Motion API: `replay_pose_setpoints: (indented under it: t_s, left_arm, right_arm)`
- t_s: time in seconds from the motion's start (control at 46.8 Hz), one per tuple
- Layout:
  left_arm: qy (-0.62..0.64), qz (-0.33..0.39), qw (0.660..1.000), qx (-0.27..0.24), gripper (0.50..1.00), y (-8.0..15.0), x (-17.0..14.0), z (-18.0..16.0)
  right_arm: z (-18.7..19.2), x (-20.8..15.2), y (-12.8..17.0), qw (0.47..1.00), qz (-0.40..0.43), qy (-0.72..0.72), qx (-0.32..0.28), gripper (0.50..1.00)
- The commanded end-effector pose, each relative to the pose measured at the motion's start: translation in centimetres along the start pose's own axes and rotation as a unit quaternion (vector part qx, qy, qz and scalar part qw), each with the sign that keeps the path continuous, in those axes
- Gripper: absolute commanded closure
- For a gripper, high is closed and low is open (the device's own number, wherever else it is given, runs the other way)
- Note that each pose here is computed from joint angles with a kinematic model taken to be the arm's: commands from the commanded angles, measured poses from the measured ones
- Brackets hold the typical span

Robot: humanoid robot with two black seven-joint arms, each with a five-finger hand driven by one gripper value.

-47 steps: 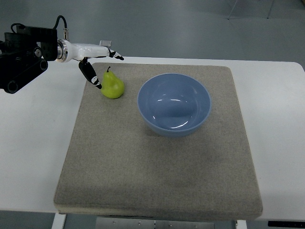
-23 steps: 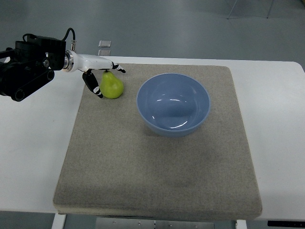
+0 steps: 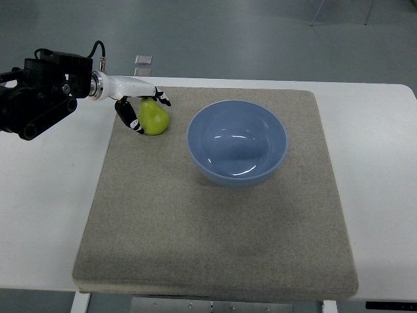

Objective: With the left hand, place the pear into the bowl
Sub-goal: 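Lower the left hand and close its fingers around the pear, then lift the pear and carry it over the light blue bowl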

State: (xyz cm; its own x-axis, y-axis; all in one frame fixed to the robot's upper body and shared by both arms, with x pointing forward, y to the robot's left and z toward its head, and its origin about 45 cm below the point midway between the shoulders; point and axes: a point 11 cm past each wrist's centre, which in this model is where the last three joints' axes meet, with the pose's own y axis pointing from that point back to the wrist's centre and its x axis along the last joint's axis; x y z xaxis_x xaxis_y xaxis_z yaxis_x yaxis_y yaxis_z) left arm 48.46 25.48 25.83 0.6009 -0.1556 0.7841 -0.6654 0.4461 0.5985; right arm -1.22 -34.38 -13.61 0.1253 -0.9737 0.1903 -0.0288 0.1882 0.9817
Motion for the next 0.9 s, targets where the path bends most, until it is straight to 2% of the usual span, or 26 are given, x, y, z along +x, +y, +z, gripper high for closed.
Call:
replay_pose_setpoints:
  t_s: [0.0,0.107,0.192,0.256,0.876]
  left_arm:
    - [-0.001,-0.002,1.000,0.001,0.743,-0.1,-0.2,0.1]
    - [-0.001,-0.002,1.000,0.003,0.831,-0.1,-0.1,-0.1]
    - [-0.001,-0.001,1.000,0.004,0.917,0.0,-0.1,-0.2]
    - [0.000,-0.001,1.000,0.005,1.000,0.1,0.0,-0.2]
    - [-0.017,0.025,1.000,0.001,1.000,1.0,3.1,0.5]
  right_arm:
    - [0.0,0.0,0.0,1.000,0.000,0.000,0.000,0.576]
    - [0.0,0.0,0.0,1.000,0.000,0.000,0.000,0.576]
    - [0.0,0.0,0.0,1.000,0.000,0.000,0.000,0.576]
    - [0.0,0.0,0.0,1.000,0.000,0.000,0.000,0.576]
    - [0.0,0.0,0.0,1.000,0.000,0.000,0.000,0.576]
